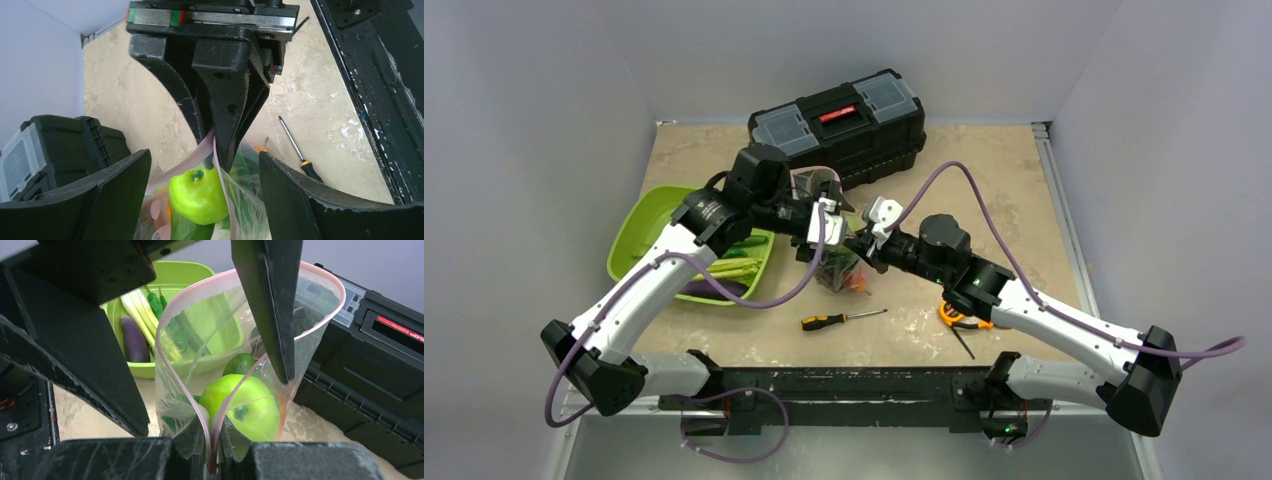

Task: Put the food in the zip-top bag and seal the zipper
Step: Zip the zipper food storage bag at the center of the board.

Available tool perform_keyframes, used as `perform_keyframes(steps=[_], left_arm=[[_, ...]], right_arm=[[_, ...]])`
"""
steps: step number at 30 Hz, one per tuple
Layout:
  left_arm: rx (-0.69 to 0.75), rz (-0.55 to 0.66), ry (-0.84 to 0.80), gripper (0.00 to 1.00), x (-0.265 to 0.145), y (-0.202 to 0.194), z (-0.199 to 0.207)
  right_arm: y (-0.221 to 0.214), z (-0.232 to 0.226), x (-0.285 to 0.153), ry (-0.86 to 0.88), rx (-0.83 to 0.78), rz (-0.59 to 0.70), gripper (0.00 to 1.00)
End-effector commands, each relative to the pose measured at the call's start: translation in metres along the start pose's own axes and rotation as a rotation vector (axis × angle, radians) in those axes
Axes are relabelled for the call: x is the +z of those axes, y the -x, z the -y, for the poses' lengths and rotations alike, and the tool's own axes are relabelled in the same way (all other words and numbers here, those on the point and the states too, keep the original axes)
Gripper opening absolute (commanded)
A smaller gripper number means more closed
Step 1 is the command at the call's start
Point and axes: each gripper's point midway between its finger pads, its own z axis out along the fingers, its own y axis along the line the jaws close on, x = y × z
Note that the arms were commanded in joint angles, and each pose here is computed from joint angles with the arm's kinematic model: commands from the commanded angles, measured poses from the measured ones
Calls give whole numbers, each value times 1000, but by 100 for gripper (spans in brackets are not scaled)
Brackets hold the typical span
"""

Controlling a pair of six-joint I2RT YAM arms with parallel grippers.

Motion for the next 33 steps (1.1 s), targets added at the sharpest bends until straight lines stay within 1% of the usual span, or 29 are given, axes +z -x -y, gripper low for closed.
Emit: perform_keyframes(steps=[1, 2, 5, 8, 9, 10, 12, 15, 17, 18, 20, 21, 23, 25, 26, 28, 29, 33], left_arm=[[64, 18, -40, 78, 7, 6, 2], [59, -1, -47, 78, 9, 1, 3], [47, -84, -32, 74, 11, -19, 1], [62, -126, 42, 63, 5, -29, -3], [72, -135, 77, 58, 2, -32, -5], [70, -155, 101, 49, 1, -40, -3], [76, -160, 155, 38, -3, -42, -5], [75, -176, 193, 20, -5, -48, -8], [70, -186, 206, 4, -7, -48, -10], [56, -186, 227, 0, -9, -48, -13], [24, -169, 276, 0, -11, -42, -20], [1, -155, 289, 0, -13, -39, -21], [-49, -125, 305, 0, -14, -32, -20], [-99, -98, 316, 0, -15, -28, -17], [-123, -87, 324, 0, -16, -28, -16], [-168, -60, 343, 0, -17, -25, -14], [-196, -43, 344, 0, -17, -22, -11], [-319, 18, 361, 0, -17, -16, -5]], right_arm=[[21, -2, -4, 16, -2, 69, 0], [23, -1, -5, 13, -3, 74, 0], [23, 0, -7, 3, -2, 79, 0], [21, 2, -9, -9, -1, 72, 0], [21, 2, -10, -10, -1, 69, 0], [21, 1, -11, -7, -1, 66, 0], [21, 2, -12, -9, -2, 61, 0], [19, 2, -13, -12, -2, 57, 0], [17, 3, -10, -16, 0, 54, 5], [15, 4, -9, -26, 9, 49, 7], [11, 9, -7, -61, 37, 55, 14], [9, 10, -6, -77, 54, 67, 23], [11, 18, -9, -120, 98, 121, 47], [15, 28, -17, -129, 174, 206, 63], [16, 30, -20, -113, 206, 243, 65], [13, 34, -25, -91, 261, 294, 68], [14, 37, -28, -77, 271, 321, 68], [18, 35, -29, 7, 300, 356, 65]])
